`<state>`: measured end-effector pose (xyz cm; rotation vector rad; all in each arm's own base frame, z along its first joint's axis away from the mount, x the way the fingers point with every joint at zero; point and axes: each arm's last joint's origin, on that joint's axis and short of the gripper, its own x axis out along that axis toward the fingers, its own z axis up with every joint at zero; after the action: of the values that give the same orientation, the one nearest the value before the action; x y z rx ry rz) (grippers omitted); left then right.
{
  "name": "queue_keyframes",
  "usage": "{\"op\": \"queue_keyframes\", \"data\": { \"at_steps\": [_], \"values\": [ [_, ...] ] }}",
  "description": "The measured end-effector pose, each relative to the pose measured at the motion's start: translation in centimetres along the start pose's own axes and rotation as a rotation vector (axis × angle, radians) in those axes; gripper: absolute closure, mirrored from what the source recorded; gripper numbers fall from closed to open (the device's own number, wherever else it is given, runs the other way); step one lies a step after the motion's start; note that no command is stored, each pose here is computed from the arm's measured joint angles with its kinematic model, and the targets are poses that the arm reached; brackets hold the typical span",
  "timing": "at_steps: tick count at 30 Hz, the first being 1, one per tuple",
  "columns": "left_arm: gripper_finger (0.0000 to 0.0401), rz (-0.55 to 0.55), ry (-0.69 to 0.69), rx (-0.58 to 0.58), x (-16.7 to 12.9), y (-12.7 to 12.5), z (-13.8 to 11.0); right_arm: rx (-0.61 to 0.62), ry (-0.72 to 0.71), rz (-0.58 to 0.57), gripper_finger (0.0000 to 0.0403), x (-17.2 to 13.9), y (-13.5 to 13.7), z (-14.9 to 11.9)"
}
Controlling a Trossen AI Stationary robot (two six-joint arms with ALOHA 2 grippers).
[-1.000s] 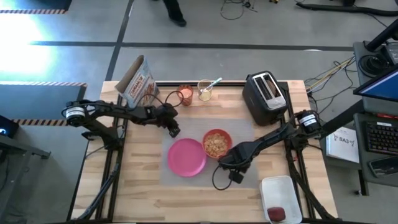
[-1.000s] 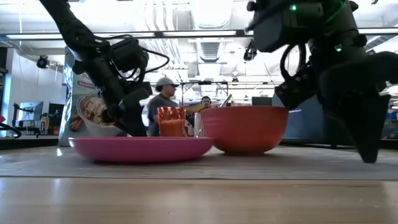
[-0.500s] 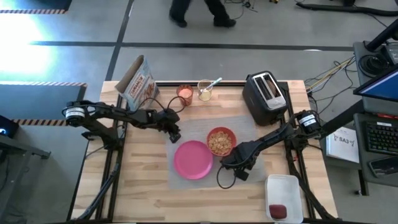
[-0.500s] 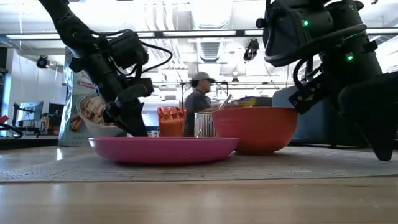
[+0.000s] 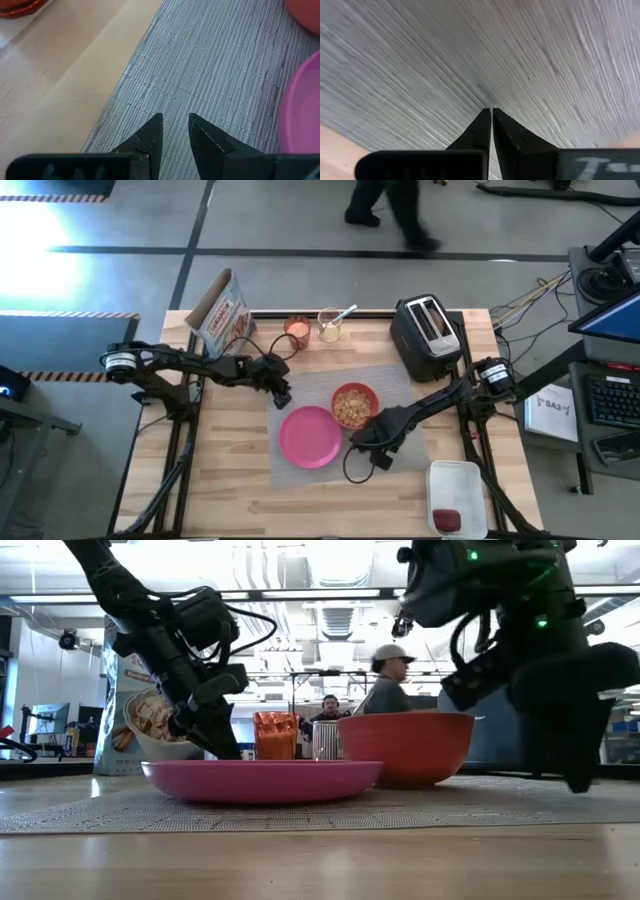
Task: Arrange a breakfast setting
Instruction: Adjust the gray table mat, then put the bread on the pink plate
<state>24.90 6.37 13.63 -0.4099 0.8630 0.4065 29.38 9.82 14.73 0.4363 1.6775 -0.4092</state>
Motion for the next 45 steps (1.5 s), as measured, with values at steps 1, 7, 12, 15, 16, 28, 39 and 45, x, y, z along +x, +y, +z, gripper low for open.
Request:
{"op": "queue_keyframes", "data": {
  "at_steps": [1,7,12,15,16,28,39,45],
  "values": [
    [0.0325,0.000,-0.001,0.000,0.0,0.0,0.0,-0.004,-0.021,0.026,0.0394,0.0,0.2,0.2],
    [0.0325,-0.001,-0.003,0.001,0.0,0.0,0.0,-0.019,-0.095,0.122,0.0394,-0.2,1.1,0.9],
    [0.0325,-0.002,-0.005,0.003,0.0,0.0,0.0,-0.031,-0.130,0.170,0.0394,-0.2,1.6,1.3],
    [0.0325,-0.002,-0.005,0.007,0.0,0.0,0.1,-0.049,-0.151,0.192,0.0394,-0.3,1.8,1.5],
    [0.0325,-0.002,-0.005,0.008,0.0,0.0,0.0,-0.051,-0.161,0.201,0.0394,-0.3,1.9,1.6],
    [0.0325,-0.002,-0.005,0.008,0.0,0.0,0.0,-0.073,-0.183,0.225,0.0394,-1.0,2.0,1.4],
    [0.0325,-0.002,-0.005,0.008,0.0,0.0,0.0,-0.075,-0.326,0.350,0.0394,-6.6,1.1,-0.1],
    [0.0325,0.006,-0.019,0.008,0.0,-0.1,0.1,-0.070,-0.411,0.382,0.0394,-9.1,0.1,-1.1]
  ]
}}
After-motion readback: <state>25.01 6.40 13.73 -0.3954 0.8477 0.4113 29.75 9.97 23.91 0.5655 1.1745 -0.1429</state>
